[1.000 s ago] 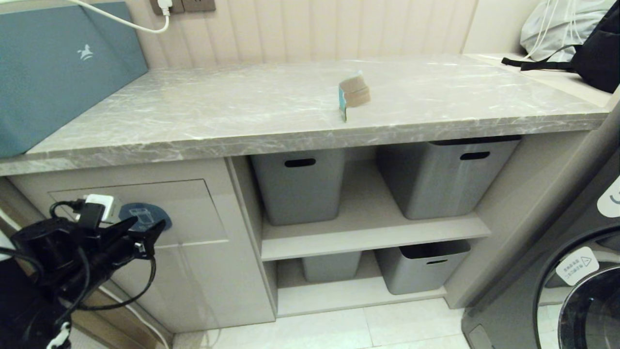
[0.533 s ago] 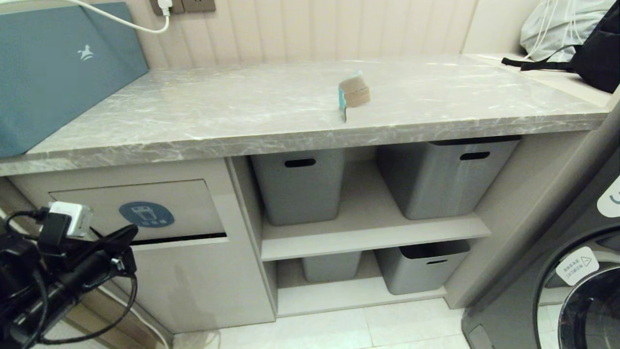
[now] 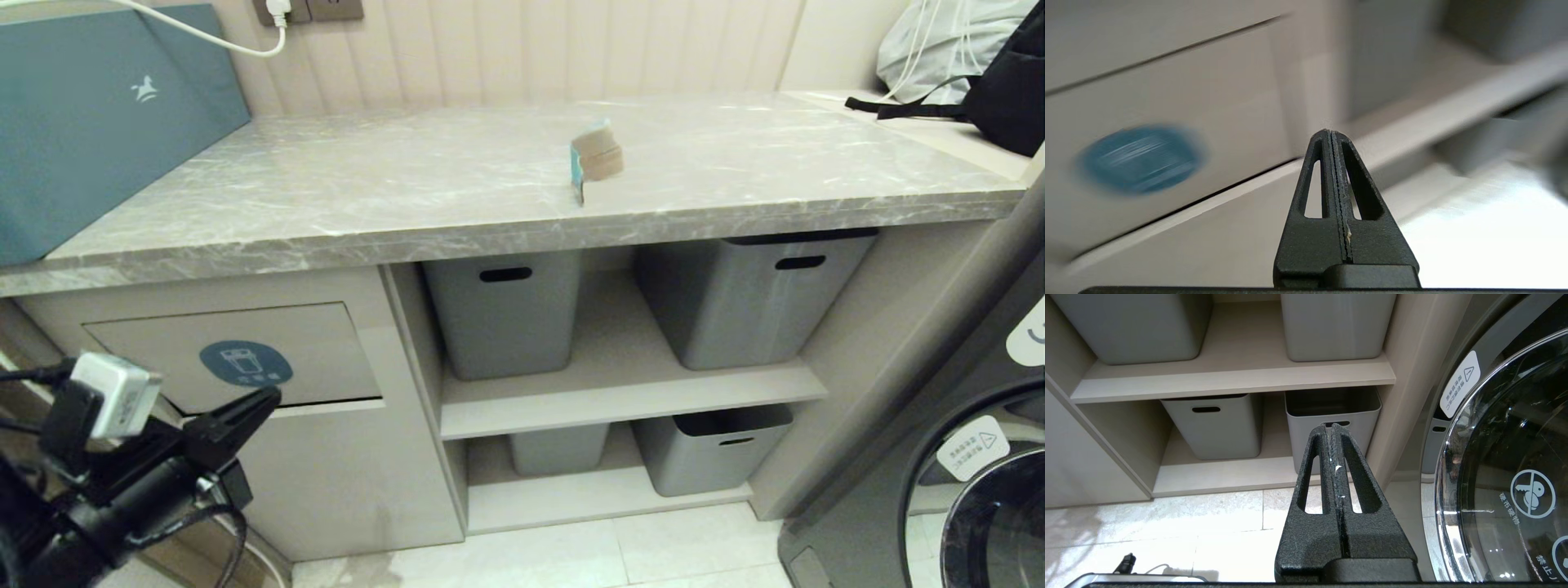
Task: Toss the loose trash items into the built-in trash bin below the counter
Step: Pick up the garbage
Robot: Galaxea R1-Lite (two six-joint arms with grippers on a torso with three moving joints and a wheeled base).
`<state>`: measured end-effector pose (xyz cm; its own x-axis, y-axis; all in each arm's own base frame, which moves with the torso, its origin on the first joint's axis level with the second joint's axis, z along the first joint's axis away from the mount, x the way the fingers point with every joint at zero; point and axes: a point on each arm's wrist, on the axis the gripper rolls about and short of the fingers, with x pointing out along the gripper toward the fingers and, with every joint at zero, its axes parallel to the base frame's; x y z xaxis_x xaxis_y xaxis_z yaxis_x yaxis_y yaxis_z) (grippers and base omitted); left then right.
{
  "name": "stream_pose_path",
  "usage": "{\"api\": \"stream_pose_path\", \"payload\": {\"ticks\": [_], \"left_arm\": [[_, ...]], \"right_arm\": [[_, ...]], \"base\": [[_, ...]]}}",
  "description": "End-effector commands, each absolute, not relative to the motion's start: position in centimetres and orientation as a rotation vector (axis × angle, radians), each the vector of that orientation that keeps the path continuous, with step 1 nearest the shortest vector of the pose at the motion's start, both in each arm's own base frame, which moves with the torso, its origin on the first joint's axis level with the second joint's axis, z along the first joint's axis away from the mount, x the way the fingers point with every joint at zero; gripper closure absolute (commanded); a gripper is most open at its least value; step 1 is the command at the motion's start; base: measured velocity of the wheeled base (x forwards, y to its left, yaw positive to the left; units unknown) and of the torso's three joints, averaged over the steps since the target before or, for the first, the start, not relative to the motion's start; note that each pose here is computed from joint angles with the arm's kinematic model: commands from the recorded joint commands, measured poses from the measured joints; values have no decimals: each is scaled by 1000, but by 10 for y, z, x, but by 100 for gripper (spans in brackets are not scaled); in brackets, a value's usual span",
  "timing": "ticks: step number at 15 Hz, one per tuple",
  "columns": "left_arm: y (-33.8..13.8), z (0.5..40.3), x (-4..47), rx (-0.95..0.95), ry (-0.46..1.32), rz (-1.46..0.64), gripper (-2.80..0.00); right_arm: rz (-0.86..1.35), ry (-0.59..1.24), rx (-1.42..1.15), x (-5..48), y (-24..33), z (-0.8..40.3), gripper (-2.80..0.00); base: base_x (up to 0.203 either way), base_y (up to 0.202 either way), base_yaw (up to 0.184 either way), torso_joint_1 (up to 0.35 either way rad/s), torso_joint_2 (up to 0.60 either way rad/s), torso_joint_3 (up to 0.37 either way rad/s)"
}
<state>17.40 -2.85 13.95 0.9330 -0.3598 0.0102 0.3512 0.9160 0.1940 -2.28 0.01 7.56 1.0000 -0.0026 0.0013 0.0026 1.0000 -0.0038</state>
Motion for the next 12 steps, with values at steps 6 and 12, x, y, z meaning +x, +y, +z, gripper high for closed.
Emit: {"api": "stream_pose_path", "payload": {"ticks": [6, 12], "left_arm": [[-58, 159, 137, 213, -197, -633, 0], [-27, 147, 105, 207, -26, -557, 0]], "right_arm": [[-3, -2, -5, -23, 0, 76, 0], [-2, -2, -3, -23, 0, 76, 0]], "base": [[0, 0, 0, 0, 0, 0], [0, 0, 0, 0, 0, 0]]}}
